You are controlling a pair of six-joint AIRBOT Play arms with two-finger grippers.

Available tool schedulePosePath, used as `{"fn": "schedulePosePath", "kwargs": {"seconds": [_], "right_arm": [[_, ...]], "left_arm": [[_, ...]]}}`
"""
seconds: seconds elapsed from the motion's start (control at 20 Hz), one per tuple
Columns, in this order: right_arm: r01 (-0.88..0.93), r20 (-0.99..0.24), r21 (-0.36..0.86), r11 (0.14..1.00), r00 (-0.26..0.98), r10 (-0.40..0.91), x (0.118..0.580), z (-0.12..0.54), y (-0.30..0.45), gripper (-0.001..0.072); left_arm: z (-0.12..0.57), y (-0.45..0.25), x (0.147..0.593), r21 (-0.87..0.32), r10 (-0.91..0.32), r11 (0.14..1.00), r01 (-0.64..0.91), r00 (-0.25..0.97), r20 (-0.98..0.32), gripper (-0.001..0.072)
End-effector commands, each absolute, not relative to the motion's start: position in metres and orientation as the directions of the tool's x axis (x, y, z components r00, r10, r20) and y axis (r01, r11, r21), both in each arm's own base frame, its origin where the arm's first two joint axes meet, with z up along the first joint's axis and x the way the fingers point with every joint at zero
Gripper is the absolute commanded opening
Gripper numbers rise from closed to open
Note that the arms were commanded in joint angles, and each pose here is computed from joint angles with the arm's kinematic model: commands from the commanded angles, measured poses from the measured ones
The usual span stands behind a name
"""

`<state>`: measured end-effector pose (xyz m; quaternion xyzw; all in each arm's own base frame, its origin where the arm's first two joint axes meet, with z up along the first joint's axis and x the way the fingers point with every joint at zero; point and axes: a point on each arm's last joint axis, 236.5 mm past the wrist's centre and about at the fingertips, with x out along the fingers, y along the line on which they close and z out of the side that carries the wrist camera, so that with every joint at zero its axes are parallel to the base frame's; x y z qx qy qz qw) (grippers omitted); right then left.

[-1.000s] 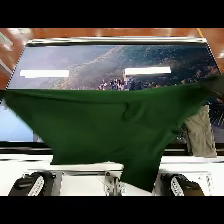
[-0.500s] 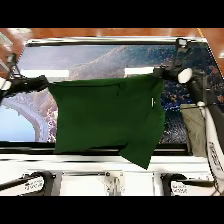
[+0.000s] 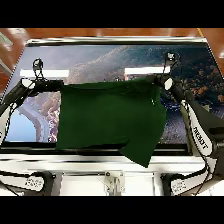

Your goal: Fold the shirts.

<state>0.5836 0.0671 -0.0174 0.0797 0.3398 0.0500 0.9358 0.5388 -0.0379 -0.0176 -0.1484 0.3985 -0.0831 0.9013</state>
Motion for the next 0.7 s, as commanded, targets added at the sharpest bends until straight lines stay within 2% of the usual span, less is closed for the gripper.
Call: {"fn": "schedulePosePath", "kwargs": {"seconds": [0.0, 0.15, 0.3, 0.65], "right_arm": [[-0.049, -0.727, 0.147, 0.988, 0.671, 0.142, 0.561, -0.036, 0.058, 0.0082], [-0.052, -0.857, 0.077, 0.996, 0.507, 0.093, 0.517, -0.051, 0.027, 0.0082], [-0.014, -0.932, 0.103, 0.995, 0.348, 0.101, 0.479, -0.068, 0.015, 0.0082], [0.006, -0.964, 0.128, 0.992, 0.237, 0.123, 0.456, -0.084, 0.021, 0.0082]], "left_arm": [[-0.032, -0.043, 0.526, -0.339, -0.306, 0.939, 0.06, 0.596, -0.742, 0.0035], [-0.042, -0.038, 0.5, -0.372, -0.353, 0.926, 0.062, 0.489, -0.798, 0.0035], [-0.05, -0.035, 0.477, -0.412, -0.395, 0.91, 0.047, 0.399, -0.827, 0.0035], [-0.076, -0.041, 0.451, -0.455, -0.431, 0.89, -0.031, 0.267, -0.862, 0.0035]]}}
